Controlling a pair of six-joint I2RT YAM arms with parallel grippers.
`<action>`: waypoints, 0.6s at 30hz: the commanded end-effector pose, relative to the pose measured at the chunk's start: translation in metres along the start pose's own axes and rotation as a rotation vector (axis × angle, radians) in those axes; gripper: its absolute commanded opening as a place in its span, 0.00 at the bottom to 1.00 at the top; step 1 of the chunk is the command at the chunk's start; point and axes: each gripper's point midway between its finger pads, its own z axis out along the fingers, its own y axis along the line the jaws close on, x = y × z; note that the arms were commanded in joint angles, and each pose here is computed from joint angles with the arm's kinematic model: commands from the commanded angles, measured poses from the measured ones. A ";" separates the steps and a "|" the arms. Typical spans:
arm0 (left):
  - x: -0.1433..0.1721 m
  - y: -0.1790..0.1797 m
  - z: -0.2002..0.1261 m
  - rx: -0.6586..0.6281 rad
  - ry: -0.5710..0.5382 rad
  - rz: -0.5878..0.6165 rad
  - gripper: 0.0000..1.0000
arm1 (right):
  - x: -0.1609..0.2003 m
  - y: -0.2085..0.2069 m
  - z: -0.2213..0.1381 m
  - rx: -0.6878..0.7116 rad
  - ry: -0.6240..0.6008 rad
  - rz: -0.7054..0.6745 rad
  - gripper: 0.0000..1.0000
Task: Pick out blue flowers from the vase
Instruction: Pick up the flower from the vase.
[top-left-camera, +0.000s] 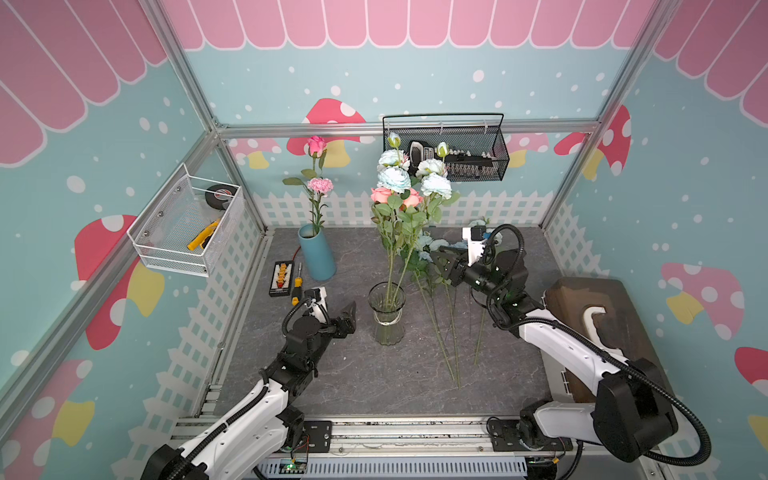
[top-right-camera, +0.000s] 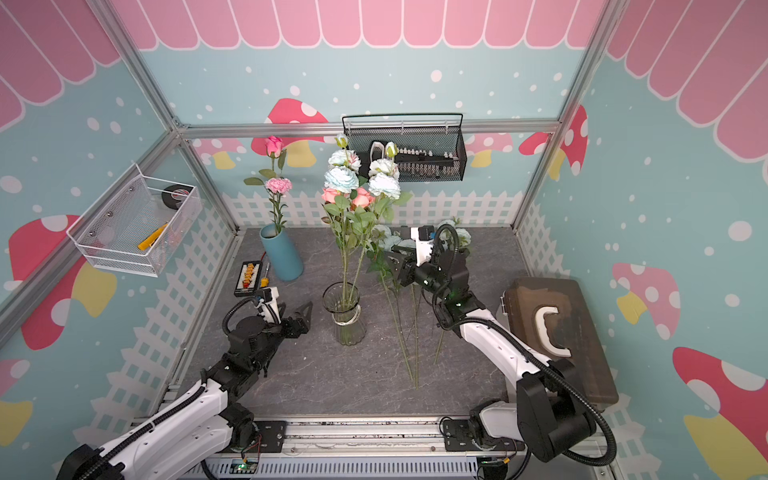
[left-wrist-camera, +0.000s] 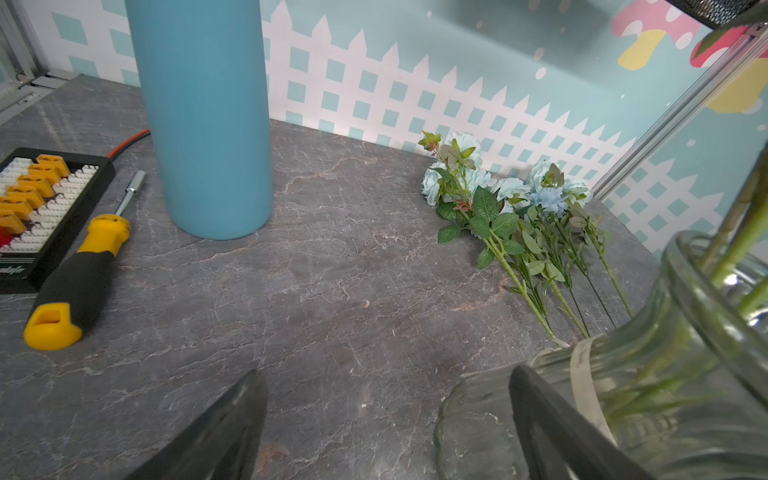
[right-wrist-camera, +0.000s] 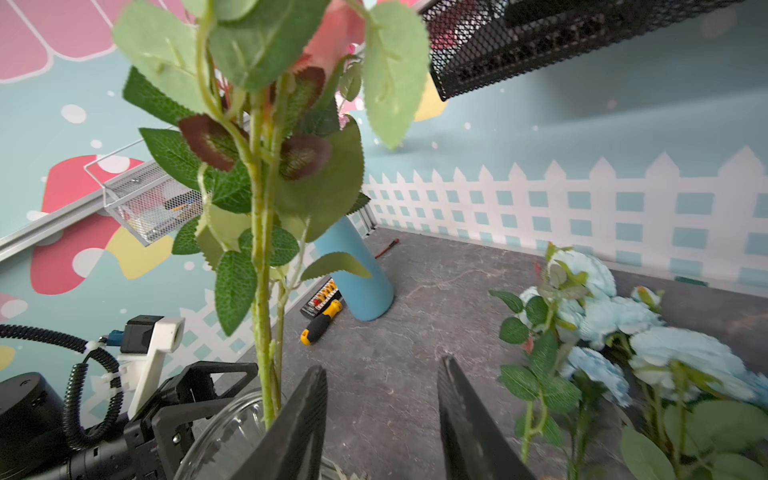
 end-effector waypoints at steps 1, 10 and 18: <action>-0.014 -0.003 -0.002 0.009 -0.032 -0.015 0.91 | -0.014 0.029 0.006 -0.149 -0.085 0.017 0.44; -0.012 -0.004 0.002 0.013 -0.025 -0.017 0.91 | 0.003 0.062 0.027 -0.264 -0.040 -0.003 0.44; -0.010 -0.003 0.002 0.014 -0.027 -0.021 0.91 | 0.012 0.068 0.030 -0.287 -0.007 -0.002 0.39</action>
